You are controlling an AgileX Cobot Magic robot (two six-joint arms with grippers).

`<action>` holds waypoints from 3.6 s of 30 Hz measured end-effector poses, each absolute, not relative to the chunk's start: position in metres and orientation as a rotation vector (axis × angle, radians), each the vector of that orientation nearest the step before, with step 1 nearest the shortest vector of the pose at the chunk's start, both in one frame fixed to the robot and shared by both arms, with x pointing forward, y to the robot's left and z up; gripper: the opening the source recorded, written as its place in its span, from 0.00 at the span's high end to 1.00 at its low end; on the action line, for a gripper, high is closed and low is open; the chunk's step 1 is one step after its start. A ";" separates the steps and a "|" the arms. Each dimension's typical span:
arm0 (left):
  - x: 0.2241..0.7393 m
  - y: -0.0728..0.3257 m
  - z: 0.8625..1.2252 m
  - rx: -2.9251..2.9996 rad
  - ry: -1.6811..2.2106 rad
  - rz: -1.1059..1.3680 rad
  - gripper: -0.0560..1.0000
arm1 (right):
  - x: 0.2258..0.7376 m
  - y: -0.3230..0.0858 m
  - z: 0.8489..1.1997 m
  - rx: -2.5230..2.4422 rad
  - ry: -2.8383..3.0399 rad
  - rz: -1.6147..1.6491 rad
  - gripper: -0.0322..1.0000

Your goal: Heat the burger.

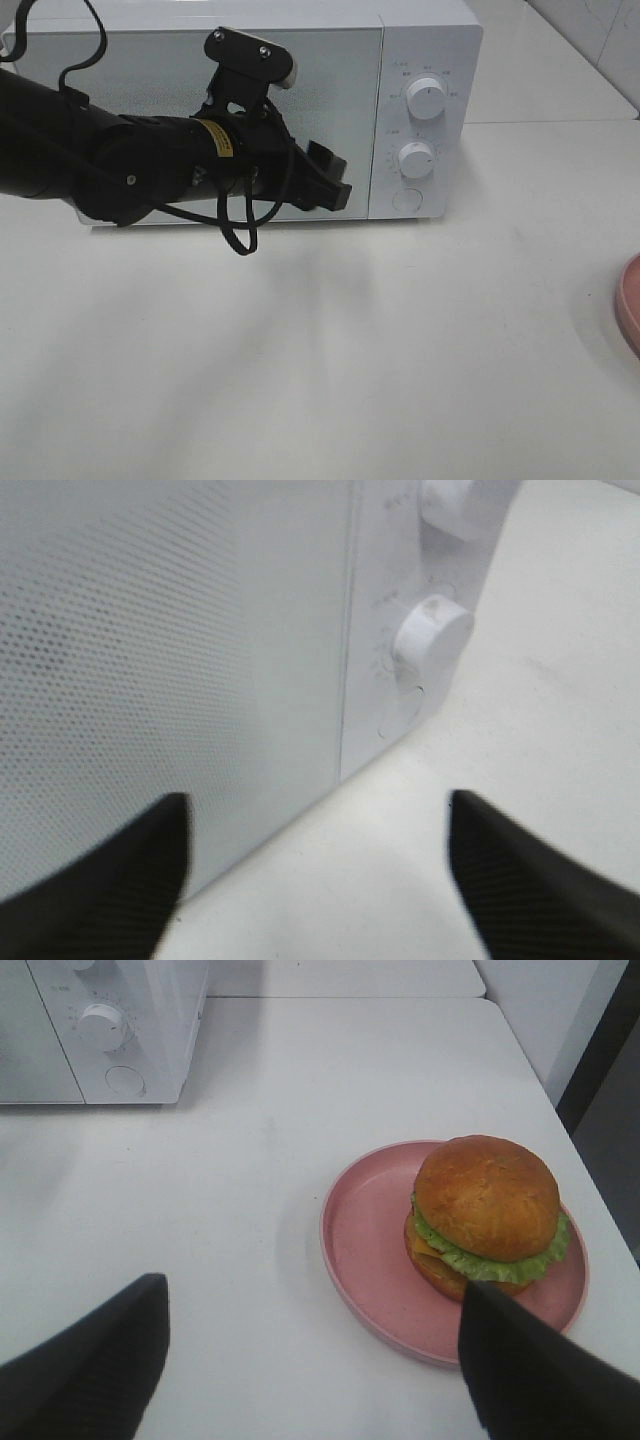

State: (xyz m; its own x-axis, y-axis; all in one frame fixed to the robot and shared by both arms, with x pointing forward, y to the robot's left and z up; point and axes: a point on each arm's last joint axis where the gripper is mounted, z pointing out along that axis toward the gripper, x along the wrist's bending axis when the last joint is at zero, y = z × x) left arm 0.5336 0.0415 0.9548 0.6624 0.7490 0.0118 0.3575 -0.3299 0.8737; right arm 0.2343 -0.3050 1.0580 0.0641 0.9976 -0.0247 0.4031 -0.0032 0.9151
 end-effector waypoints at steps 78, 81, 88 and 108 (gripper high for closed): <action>0.304 0.297 1.040 1.975 1.701 0.630 0.03 | 0.234 -0.305 1.058 1.529 1.458 0.924 0.24; 0.299 0.297 1.043 1.949 1.678 0.664 0.03 | 0.234 -0.305 1.058 1.529 1.458 0.924 0.24; 0.273 0.299 1.050 1.832 1.577 0.804 0.03 | 0.234 -0.305 1.058 1.529 1.458 0.924 0.24; 0.234 0.303 1.054 1.655 1.424 1.009 0.03 | 0.234 -0.305 1.058 1.529 1.458 0.924 0.24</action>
